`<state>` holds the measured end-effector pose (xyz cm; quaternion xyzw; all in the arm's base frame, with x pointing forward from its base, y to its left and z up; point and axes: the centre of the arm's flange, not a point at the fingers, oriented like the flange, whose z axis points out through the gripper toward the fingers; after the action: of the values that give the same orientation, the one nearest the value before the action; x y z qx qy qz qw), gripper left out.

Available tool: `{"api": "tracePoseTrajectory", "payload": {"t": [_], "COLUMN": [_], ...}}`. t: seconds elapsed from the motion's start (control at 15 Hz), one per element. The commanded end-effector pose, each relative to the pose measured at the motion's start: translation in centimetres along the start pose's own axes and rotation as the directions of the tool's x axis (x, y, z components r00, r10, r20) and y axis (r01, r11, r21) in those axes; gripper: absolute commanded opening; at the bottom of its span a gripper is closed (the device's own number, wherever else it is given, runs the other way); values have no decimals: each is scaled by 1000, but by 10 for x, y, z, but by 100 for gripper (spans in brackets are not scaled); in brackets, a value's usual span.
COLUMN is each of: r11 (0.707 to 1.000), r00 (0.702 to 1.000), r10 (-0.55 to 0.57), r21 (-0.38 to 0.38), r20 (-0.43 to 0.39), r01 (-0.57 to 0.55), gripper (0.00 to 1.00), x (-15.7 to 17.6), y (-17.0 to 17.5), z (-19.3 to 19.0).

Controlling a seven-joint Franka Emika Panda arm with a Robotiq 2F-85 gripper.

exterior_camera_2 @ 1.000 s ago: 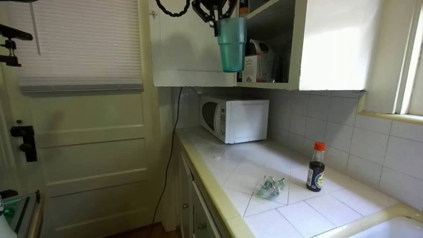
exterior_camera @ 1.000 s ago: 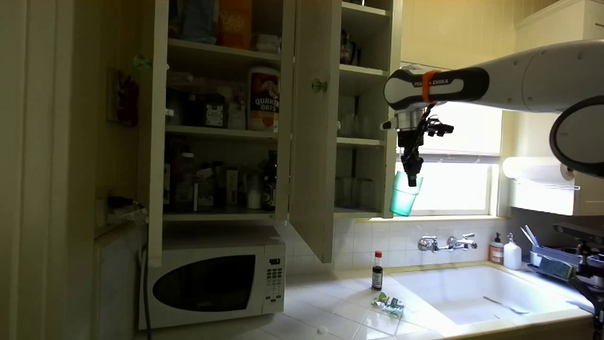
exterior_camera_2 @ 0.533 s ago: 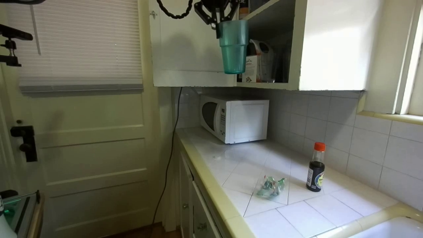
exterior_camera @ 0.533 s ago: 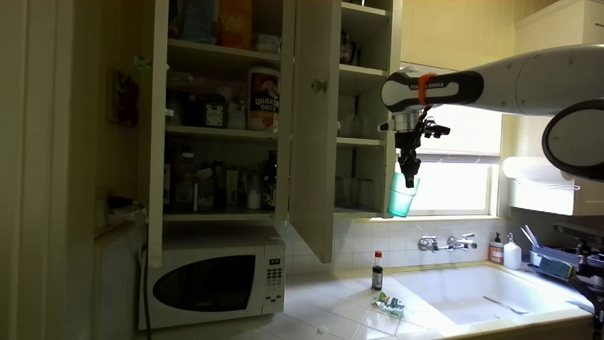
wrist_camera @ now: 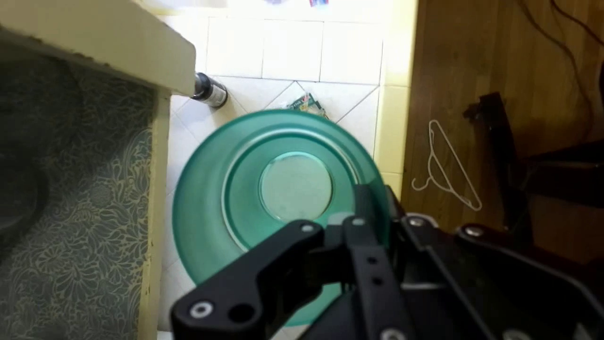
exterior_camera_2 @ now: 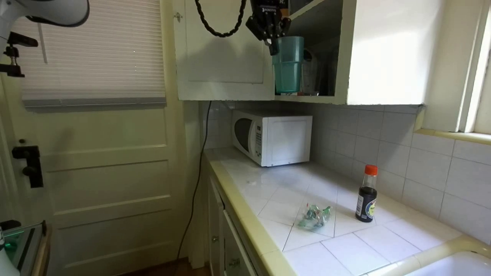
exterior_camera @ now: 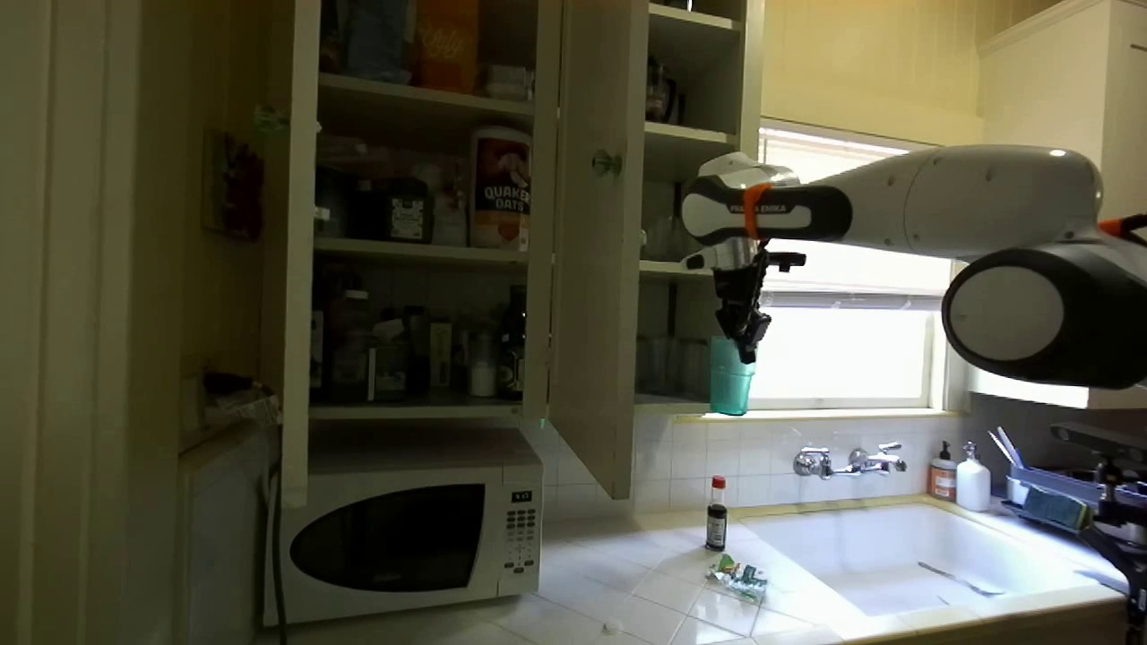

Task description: Open the cupboard then put the cup inside

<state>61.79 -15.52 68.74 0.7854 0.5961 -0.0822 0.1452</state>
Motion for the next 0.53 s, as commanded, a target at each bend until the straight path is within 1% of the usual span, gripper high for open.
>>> {"api": "tracePoseTrajectory", "payload": {"t": [0.0, 0.13, 0.27, 0.4, 0.47], "r11": [985, 969, 945, 911, 897], "r00": [981, 958, 935, 920, 919], "r10": [-162, -226, -271, -300, -299], "r21": [-34, -63, -122, -212, -254], "r20": [108, 177, 227, 252, 258], "r01": [167, 240, 303, 355, 363], "gripper": [2, 2, 2, 2, 2], "x": [9, 21, 32, 41, 44], "y": [47, 55, 60, 65, 68], "z": [-26, -35, -43, -51, -54]}}
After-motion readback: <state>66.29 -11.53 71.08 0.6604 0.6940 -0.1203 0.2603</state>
